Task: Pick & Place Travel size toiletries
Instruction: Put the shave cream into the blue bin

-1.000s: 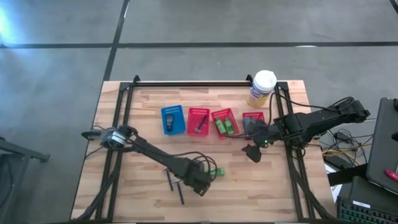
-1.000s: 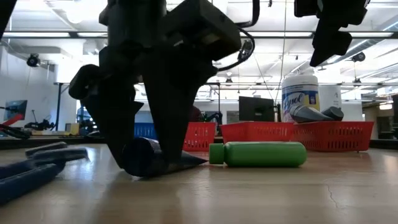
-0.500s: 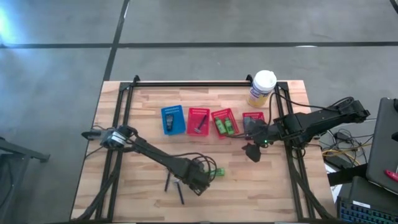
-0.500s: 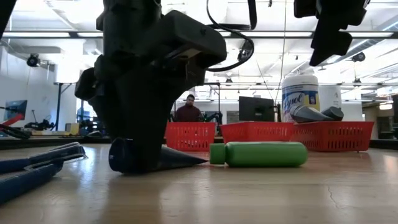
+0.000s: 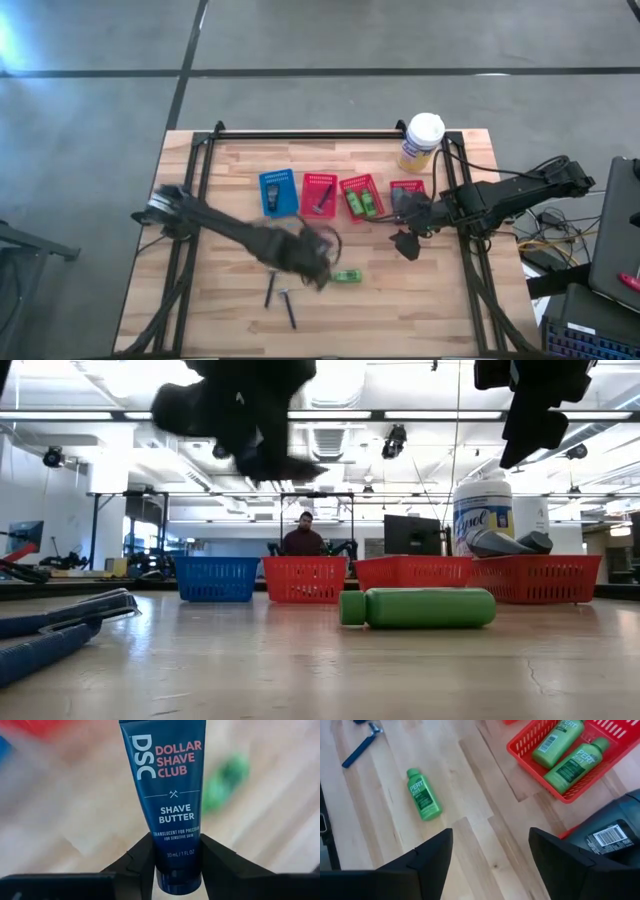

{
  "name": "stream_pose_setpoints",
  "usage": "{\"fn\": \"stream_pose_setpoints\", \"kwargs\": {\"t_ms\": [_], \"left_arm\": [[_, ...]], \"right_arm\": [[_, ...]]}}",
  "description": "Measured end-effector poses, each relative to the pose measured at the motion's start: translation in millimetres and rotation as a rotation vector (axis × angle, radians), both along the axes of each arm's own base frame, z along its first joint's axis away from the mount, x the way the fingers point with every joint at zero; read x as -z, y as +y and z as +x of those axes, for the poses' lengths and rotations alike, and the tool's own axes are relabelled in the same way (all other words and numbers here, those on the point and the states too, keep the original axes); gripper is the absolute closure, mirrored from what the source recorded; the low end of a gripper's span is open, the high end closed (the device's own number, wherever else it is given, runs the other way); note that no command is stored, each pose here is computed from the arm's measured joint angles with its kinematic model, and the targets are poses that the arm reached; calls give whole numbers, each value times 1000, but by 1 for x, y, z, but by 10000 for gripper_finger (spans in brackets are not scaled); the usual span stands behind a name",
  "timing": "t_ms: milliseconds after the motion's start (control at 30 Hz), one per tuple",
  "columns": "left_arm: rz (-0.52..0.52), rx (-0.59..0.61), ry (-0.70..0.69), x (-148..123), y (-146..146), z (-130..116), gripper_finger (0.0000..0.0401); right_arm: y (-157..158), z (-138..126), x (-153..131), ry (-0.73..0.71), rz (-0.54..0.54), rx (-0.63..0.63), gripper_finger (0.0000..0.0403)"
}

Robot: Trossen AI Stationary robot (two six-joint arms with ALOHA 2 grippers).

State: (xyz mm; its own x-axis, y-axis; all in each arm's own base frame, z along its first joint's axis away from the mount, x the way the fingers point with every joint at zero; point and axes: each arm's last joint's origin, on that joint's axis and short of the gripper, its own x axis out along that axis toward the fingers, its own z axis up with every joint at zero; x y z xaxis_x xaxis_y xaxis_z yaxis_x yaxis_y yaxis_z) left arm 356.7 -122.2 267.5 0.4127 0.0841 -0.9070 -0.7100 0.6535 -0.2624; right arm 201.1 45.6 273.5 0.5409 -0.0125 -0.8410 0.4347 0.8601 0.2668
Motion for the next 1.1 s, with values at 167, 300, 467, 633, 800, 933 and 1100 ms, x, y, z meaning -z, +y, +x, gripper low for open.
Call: {"fn": "stream_pose_setpoints", "kwargs": {"t_ms": [167, 300, 467, 633, 800, 933, 1100], "left_arm": [[62, -189, -176, -24, 70, -3, 278], [-10, -242, -313, -10, 127, 6, 278], [-66, -244, -319, 4, 158, 4, 278], [-34, -220, -201, -2, 155, -16, 278], [19, -255, -149, -18, 151, -44, 278], [24, -302, -196, -28, 150, -62, 278], [11, -402, -141, -6, 151, -87, 278]], "right_arm": [[-1, 0, -1, -13, -25, 38, 126], [-2, -1, -2, -24, -46, 56, 116], [-2, 0, -5, -35, -44, 64, 107], [-2, 0, -5, -39, -50, 86, 109], [-3, -1, -5, -41, -77, 90, 122], [-3, -1, -5, -40, -88, 78, 130], [-4, -1, -5, -40, -89, 77, 137]]}}
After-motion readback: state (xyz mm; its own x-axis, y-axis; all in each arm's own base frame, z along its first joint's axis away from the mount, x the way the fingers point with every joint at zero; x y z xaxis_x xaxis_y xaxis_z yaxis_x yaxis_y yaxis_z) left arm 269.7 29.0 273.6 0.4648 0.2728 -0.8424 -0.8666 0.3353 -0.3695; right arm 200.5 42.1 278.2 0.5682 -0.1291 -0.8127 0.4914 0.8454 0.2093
